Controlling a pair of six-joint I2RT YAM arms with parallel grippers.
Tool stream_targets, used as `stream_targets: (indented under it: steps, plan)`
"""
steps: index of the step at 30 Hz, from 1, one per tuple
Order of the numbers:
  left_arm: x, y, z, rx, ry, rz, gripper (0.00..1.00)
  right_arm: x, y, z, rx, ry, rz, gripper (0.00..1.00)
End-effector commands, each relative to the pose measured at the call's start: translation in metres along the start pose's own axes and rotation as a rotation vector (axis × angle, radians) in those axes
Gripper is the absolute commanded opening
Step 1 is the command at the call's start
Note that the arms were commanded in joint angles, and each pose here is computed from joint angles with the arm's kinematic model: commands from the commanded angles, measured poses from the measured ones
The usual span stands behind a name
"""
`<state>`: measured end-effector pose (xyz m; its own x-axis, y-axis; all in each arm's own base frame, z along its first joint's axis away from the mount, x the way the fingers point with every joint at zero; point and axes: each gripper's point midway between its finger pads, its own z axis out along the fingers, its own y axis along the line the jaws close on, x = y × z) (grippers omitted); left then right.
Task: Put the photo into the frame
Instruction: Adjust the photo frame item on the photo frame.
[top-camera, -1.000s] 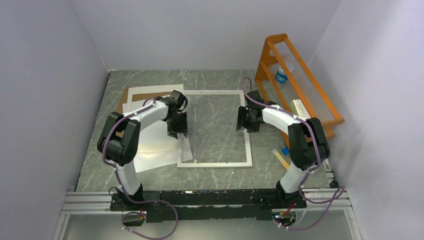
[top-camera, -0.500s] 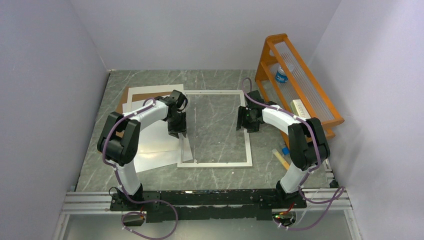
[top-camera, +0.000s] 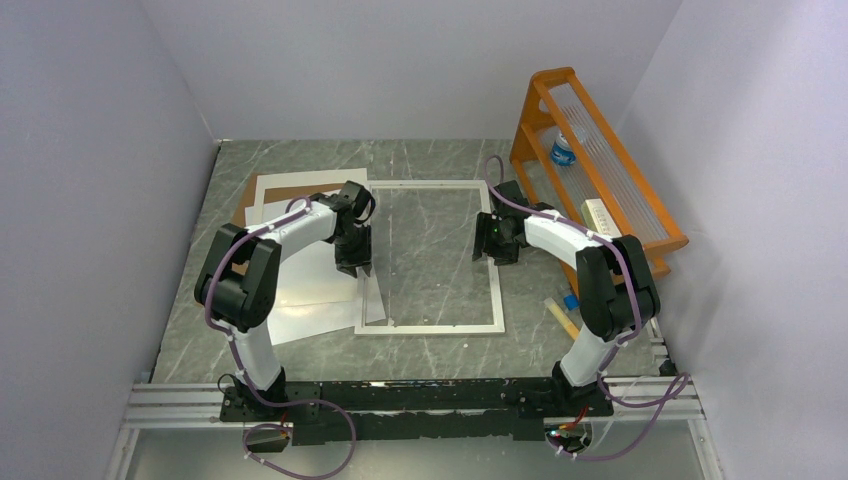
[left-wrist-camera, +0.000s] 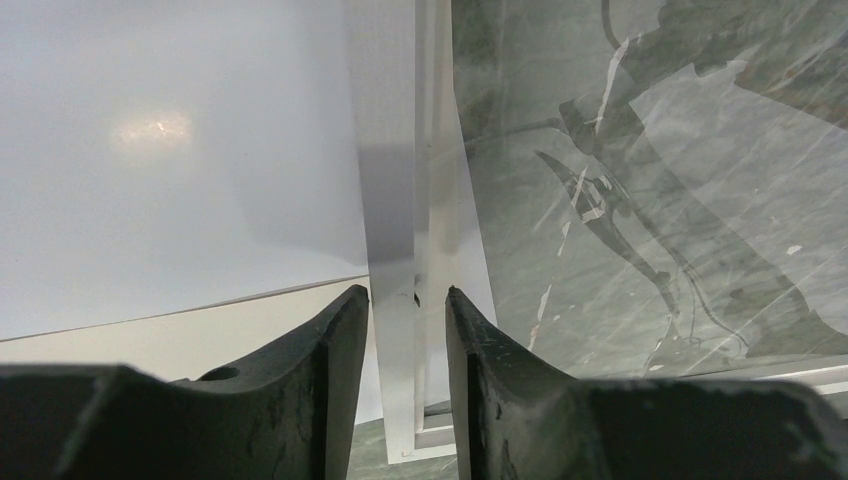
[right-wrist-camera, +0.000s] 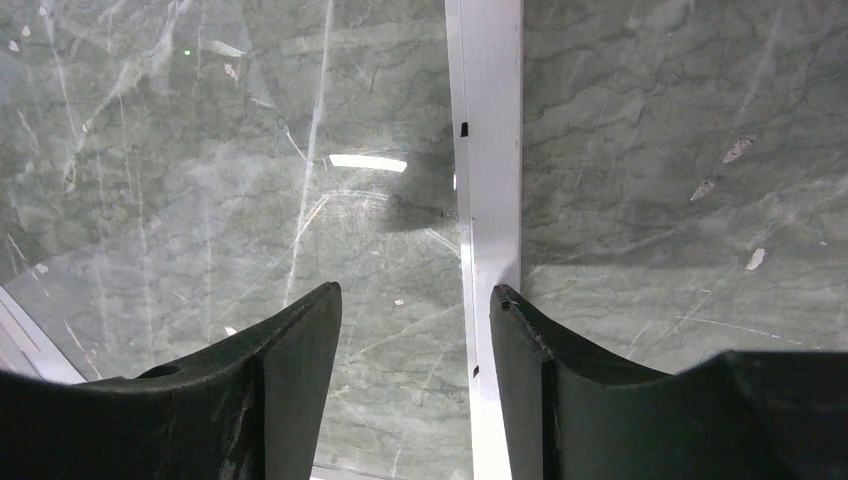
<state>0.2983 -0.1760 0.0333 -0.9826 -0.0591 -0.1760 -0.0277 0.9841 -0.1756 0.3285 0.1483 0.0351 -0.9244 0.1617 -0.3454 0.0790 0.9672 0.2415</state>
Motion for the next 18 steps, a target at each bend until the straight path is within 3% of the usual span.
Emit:
stream_targets:
  steps: [1,8,18]
  plan:
    - [0.0058,0.0008,0.005,-0.006,0.013,0.019,0.39,0.0096,0.0035,0.0044,-0.018,0.036,0.015,0.59]
    - [0.0072,0.0018,0.0075,-0.013,0.014,0.02,0.36,0.0109,0.0039,0.0058,-0.02,0.045,0.014,0.59]
    - [0.0049,0.0001,0.0052,0.0,-0.006,0.026,0.23,0.0102,0.0041,0.0059,-0.019,0.044,0.014,0.59]
